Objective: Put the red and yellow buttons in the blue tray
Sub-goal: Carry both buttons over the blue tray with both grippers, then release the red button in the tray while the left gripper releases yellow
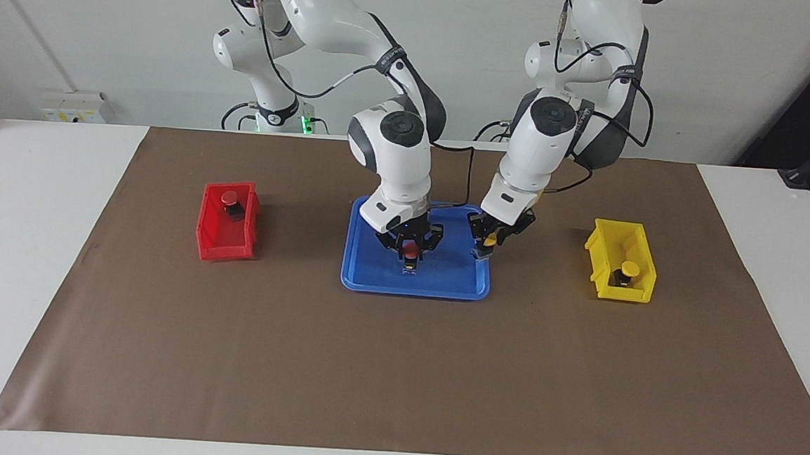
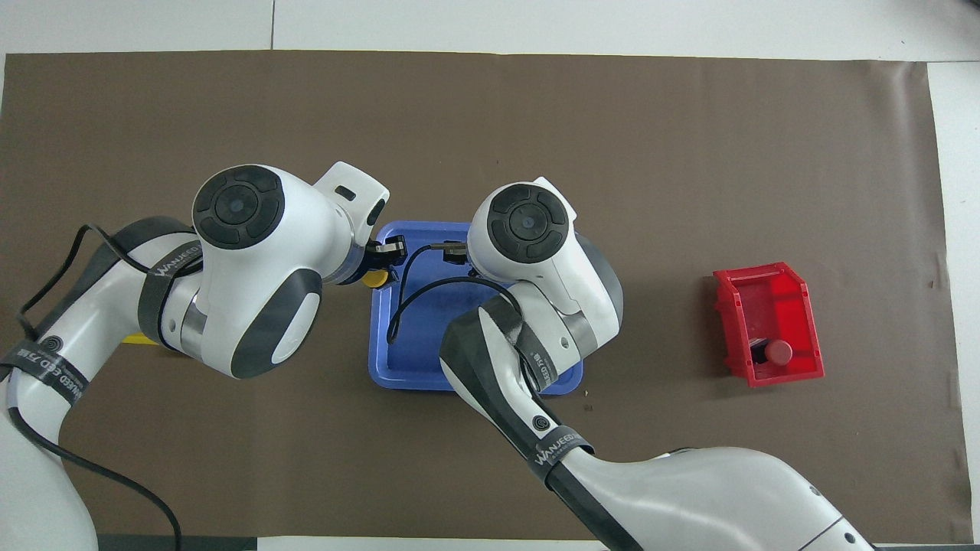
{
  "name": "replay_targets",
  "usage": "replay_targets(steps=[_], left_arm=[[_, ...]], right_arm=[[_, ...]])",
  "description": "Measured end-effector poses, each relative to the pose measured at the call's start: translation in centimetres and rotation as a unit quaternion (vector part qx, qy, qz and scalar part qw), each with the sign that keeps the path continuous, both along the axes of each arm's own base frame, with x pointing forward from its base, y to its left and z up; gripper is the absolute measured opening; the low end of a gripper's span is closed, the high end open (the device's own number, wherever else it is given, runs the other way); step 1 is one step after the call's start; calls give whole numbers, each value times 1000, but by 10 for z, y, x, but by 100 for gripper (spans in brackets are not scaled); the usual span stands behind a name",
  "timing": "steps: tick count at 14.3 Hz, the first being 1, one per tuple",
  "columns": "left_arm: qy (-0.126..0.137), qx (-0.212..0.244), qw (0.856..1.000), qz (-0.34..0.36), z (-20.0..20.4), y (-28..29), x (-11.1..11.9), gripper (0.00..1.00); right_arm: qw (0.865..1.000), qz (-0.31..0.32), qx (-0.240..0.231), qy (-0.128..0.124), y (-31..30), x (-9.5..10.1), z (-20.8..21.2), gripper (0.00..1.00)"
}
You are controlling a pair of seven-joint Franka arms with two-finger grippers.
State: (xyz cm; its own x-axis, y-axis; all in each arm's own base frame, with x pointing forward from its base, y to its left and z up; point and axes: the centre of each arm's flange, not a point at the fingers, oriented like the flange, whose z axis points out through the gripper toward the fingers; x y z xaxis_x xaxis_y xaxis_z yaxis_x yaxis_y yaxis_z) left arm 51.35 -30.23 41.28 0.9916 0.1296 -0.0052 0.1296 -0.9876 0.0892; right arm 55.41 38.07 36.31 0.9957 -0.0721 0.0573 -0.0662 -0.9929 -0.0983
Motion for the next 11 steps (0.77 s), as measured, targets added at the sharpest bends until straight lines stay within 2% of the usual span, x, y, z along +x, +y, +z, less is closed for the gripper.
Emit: replay_targets(steps=[3,5,7,9,11], left_arm=[[0,-5,1000,3,-2,-4,3,43],[0,-6,1000,8,0,-9,1,43],[-4,-10,1000,13,4,-19,-2,43],[-10,-9,1000,16,8,-35,-8,43],[-17,4,1000,20,3,-53,-13,43]], right_arm=[[1000,-3,-4,4,-5,1,-5,78],[1000,-15,-4,-1,-17,14,8,78],[999,-33,-6,-4,-44,39,45,78],[1000,-26,-6,-13,-87,61,84,78],[1000,-10,-12,-10,-139,74,100,78]])
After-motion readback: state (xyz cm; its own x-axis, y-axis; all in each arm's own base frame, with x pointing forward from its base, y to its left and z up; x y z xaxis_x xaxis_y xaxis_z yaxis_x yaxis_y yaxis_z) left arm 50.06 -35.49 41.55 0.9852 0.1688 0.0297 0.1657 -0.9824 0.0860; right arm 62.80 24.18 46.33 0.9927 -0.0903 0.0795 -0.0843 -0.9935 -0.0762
